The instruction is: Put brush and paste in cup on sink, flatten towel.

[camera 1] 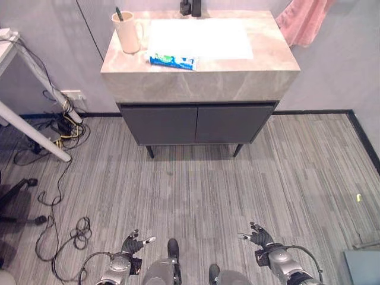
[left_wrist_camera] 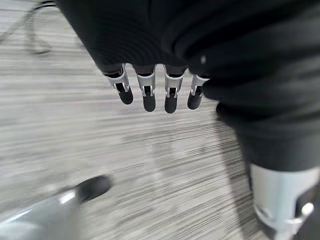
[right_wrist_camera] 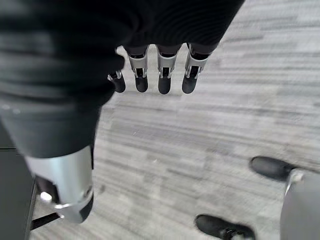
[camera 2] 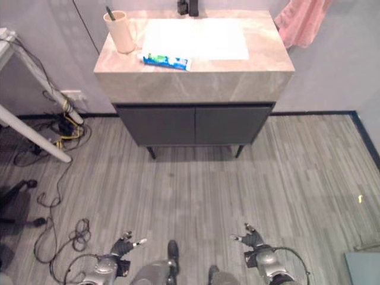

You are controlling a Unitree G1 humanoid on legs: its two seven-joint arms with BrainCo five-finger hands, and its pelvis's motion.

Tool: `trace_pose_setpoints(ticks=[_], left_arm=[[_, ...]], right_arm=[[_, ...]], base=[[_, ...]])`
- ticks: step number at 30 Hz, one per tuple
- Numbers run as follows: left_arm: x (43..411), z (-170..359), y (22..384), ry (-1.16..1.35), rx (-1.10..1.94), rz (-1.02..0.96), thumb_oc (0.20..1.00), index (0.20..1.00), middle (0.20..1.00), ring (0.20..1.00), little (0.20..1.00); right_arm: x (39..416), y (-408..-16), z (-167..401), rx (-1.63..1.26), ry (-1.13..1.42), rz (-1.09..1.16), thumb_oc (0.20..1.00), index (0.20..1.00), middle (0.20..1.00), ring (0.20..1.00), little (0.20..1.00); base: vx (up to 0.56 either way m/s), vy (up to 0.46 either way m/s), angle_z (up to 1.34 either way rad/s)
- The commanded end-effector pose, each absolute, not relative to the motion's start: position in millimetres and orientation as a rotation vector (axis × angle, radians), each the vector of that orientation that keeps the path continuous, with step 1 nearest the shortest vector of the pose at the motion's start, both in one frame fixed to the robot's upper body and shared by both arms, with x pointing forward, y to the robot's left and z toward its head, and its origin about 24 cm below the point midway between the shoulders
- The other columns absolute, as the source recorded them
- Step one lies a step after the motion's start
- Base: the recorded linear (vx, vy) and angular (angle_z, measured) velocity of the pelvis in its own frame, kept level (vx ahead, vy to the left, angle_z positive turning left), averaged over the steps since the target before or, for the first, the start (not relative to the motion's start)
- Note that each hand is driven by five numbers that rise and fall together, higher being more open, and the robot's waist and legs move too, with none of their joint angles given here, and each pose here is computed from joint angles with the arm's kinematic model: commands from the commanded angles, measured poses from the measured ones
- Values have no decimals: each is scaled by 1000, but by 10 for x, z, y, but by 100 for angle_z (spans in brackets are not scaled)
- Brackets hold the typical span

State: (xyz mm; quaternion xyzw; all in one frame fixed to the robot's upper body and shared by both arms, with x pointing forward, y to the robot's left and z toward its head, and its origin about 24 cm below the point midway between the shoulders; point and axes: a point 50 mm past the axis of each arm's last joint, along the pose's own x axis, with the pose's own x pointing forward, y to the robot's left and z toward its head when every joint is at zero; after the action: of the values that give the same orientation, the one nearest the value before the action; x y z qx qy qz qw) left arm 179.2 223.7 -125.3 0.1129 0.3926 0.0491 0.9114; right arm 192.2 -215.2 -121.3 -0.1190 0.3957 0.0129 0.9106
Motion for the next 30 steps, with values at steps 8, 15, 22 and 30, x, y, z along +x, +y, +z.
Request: trace_pose_setpoints(ticks=[8,15,22,30], left_arm=[[1822,-1192,2341,767,333,54,1000,1000,1000,1000,1000],[1902,-1188,2259,763,360,18,1000,1000,1000,1000,1000],[1963,-1183,2166,754,329,13,1000,1000,1000,1000,1000],[2045,-1144,2084,715,345,-5,1000,1000,1000,1000,1000]], right_arm=[[2024,-2157,-1085,-274,721,75,1000,1000,1000,1000,1000],[2034,-2196,-1057,-335,714,99,1000,1000,1000,1000,1000],[2141,-2276,-951,-436,666,126,1000,1000,1000,1000,1000],[2159,-2374,-911,-526,656,123,1000,1000,1000,1000,1000]], base=[[227,126,-7],[362,-119,15],[257,-198,45],[186,-59,34]])
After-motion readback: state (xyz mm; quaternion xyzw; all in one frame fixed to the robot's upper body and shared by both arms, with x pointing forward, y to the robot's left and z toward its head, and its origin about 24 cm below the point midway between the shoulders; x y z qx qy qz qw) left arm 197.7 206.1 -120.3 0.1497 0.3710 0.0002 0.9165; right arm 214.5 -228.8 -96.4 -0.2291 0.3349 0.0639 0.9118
